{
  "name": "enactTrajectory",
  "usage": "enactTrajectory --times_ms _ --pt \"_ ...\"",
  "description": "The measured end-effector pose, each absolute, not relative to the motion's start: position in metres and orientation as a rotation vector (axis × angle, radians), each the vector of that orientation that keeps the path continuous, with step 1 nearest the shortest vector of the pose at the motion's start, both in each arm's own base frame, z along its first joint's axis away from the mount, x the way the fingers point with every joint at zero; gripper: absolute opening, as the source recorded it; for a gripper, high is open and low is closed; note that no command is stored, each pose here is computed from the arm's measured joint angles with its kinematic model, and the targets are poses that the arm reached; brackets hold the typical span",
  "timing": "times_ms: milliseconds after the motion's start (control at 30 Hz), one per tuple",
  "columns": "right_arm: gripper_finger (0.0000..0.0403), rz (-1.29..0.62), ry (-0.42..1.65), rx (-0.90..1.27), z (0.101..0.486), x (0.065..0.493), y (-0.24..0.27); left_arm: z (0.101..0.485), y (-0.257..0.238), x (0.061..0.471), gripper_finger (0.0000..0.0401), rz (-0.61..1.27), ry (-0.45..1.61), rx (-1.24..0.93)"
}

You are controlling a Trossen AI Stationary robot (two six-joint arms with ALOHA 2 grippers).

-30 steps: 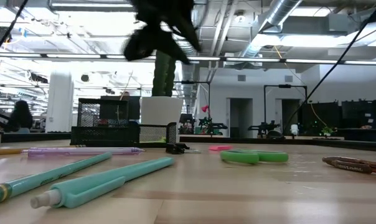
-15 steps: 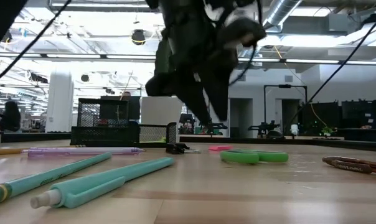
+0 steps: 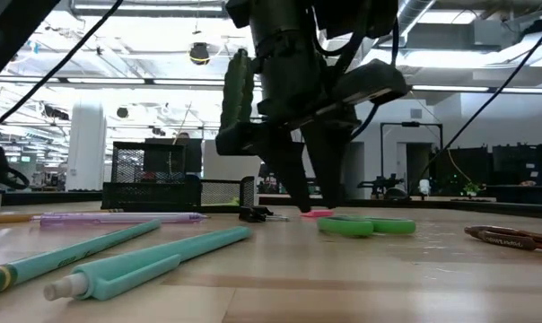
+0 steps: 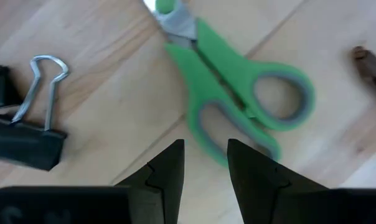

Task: Pick and place office supplies into organizer
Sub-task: Put the green scissors into the black mesh organizer

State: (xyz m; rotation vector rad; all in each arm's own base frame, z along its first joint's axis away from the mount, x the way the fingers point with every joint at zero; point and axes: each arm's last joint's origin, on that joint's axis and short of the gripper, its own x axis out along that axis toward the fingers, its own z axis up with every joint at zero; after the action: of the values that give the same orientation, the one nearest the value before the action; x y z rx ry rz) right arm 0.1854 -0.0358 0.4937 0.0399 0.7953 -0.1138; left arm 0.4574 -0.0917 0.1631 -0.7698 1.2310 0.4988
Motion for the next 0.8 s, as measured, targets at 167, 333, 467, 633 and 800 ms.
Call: enactTrajectory --times_ms 167,333,467,633,800 --pt "0.0064 -0.113 0.803 0.041 0.493 0.185 -0.036 0.163 -0.091 0.457 0.0114 0.516 1.222 -0.773" --pt "0.0064 -0.113 0.803 0.041 0.493 0.185 -0.036 0.153 -0.092 0.452 0.0114 0.553 1.236 -0.783" --pt "0.0064 -0.113 0.803 0.041 0.493 0.185 -0.036 0.150 -0.091 0.449 0.0114 0.557 1.249 -0.783" --pt "0.0064 -0.113 0.803 0.042 0.493 0.185 -0.036 0.149 -0.090 0.449 0.0114 0.577 1.238 -0.765" --pt "0.0064 -0.113 0.803 0.043 0.493 0.185 -0.036 0.151 -0.090 0.452 0.0114 0.549 1.235 -0.780"
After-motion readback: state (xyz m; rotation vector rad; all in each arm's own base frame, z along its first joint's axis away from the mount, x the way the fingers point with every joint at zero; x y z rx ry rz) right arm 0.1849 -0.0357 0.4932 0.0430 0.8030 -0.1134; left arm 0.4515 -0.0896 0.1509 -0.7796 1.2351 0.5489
